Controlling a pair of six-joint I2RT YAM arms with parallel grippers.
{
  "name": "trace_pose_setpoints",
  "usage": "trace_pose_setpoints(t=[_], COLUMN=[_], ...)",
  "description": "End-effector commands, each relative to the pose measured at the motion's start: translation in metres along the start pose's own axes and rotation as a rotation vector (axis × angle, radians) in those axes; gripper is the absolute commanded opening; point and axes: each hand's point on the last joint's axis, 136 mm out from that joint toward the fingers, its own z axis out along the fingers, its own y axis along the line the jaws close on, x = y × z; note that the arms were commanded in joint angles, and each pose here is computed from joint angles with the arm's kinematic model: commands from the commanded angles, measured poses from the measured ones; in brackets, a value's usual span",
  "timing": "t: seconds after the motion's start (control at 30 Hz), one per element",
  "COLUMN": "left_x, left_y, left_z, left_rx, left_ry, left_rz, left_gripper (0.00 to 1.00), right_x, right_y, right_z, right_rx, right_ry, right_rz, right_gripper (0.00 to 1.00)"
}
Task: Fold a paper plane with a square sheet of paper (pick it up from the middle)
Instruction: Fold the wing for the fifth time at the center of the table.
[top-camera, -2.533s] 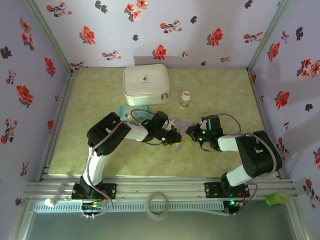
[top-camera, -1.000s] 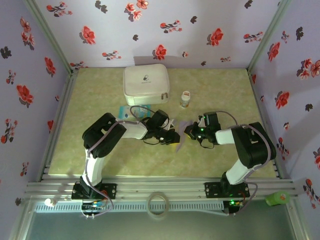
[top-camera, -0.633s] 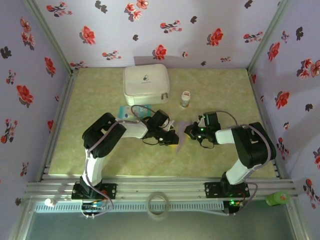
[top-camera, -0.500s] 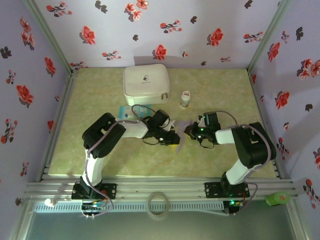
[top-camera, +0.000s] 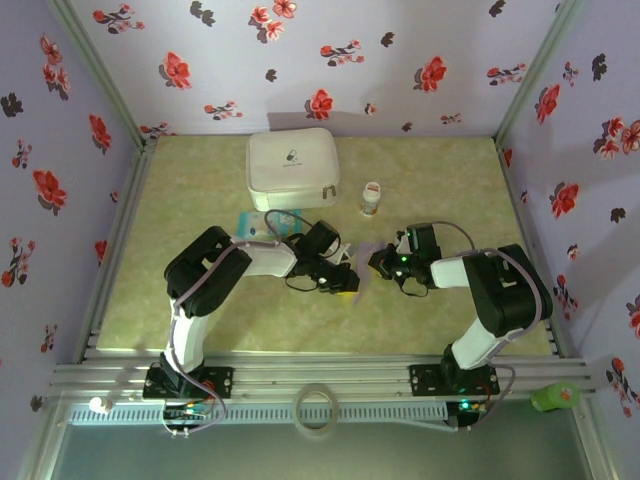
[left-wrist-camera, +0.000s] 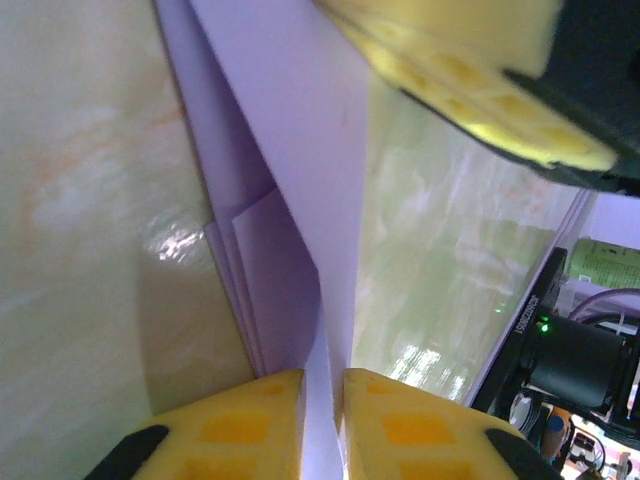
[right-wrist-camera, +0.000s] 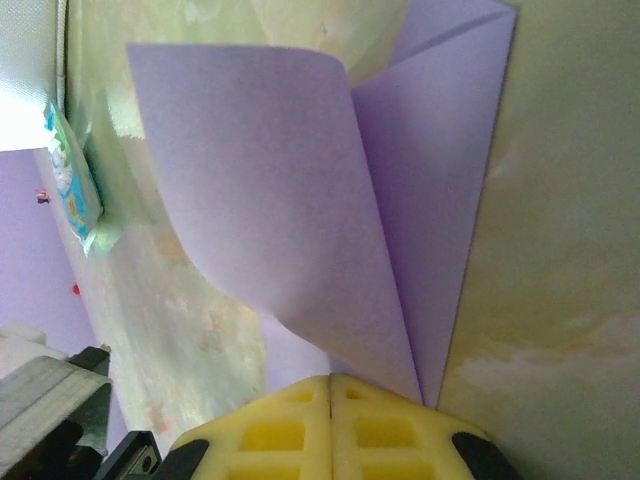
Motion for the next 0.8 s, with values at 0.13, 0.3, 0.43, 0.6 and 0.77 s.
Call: trace_pose_setpoints(t=[0.13,0.3,0.43,0.6,0.77], left_x=[0.018,0.020,0.023,0.026,0.027], left_y=[0.002,0.003,0.004,0.008,0.011], left_z=[0.001,-0.002,-0.001,-0.001,0.000], left_rx=[-0.033,-0.057,-0.065,-0.086,-0.107], left_ry=[0.066,0.065,0.074,0.080,0.090], left_rz=[0.013,0.025,0.027,0.029,0.034], left_gripper=[0.15,0.23,0.24,0.23,0.18], right_x=[0.011,0.011,0.011,0.012,0.012], right_y=[-0.044,-0.045,-0.045,-0.046,-0.046], right_z=[0.000,0.000,0.000,0.001,0.001], right_rx=[0.163,0.165,0.166,0.169,0.168], right_ry=[0.010,0.008,0.012,0.014,0.014], right_rz=[0.057,0.060,0.060,0.061,0.060], right_gripper=[0.06,0.06,0.06,0.06,0.06])
